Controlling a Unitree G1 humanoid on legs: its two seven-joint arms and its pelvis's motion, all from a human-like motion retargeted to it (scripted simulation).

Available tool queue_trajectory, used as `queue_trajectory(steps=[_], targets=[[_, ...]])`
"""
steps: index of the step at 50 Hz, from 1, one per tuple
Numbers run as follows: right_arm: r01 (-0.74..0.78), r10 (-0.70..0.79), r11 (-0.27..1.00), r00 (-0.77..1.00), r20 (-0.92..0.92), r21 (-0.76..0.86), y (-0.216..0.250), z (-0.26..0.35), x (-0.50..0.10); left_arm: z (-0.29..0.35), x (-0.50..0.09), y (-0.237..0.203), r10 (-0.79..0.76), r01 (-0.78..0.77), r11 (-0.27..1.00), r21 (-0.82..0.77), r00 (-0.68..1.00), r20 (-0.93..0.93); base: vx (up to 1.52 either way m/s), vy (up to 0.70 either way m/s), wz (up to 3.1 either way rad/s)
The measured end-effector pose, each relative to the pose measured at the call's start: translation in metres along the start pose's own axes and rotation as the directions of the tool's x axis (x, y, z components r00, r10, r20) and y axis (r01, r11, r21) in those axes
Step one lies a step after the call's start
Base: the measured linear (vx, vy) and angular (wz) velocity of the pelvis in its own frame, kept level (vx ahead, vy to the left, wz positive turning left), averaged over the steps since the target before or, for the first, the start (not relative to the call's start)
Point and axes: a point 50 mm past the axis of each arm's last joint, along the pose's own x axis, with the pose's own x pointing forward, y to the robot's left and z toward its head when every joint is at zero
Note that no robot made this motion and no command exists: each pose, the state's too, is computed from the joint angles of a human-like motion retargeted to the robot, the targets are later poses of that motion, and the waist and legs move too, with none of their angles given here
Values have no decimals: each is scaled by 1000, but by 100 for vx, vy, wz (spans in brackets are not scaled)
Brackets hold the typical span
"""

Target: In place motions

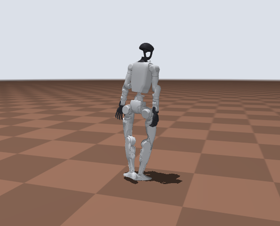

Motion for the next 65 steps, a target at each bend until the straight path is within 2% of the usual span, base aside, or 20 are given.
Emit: queue_trajectory(steps=[5,10,15,25,30,35,40,45,50,55,65], targets=[[-60,50,995,991,-123,-74,12,-30,-1,4,0,8,-12,13,1000,-13,999,48,21,-25,-224],[-72,44,966,992,-114,-247,9,-29,0,6,-1,20,70,-68,997,-41,996,51,21,-24,-229],[-38,13,938,997,-73,-346,-1,-20,1,10,0,10,18,-13,994,-108,999,46,-3,2,-151],[-42,23,963,997,-71,-268,0,-23,1,19,0,2,-17,20,997,-72,999,41,12,13,-89],[-75,27,945,988,-152,-319,4,-38,0,16,0,-11,-71,72,996,-60,997,14,21,14,16],[-81,44,959,989,-142,-272,12,-47,0,34,0,-6,-75,77,996,-39,995,65,12,13,-59],[-124,64,941,979,-196,-314,19,-62,-1,34,-1,-8,-57,61,997,-36,994,98,16,8,-45],[-80,34,920,992,-125,-384,14,-47,1,31,0,-7,-58,63,996,-66,995,78,-1,11,-11],[-61,37,925,997,-69,-376,11,-33,2,15,0,-9,-11,12,997,-77,1000,8,1,10,-34],[-57,68,932,998,19,-358,15,-9,2,-7,-1,-10,-19,15,999,-46,997,-80,-8,-2,-70],[-18,115,888,976,184,-460,24,30,-3,-43,-6,-16,-43,43,999,-6,974,-221,-23,-15,-150]])
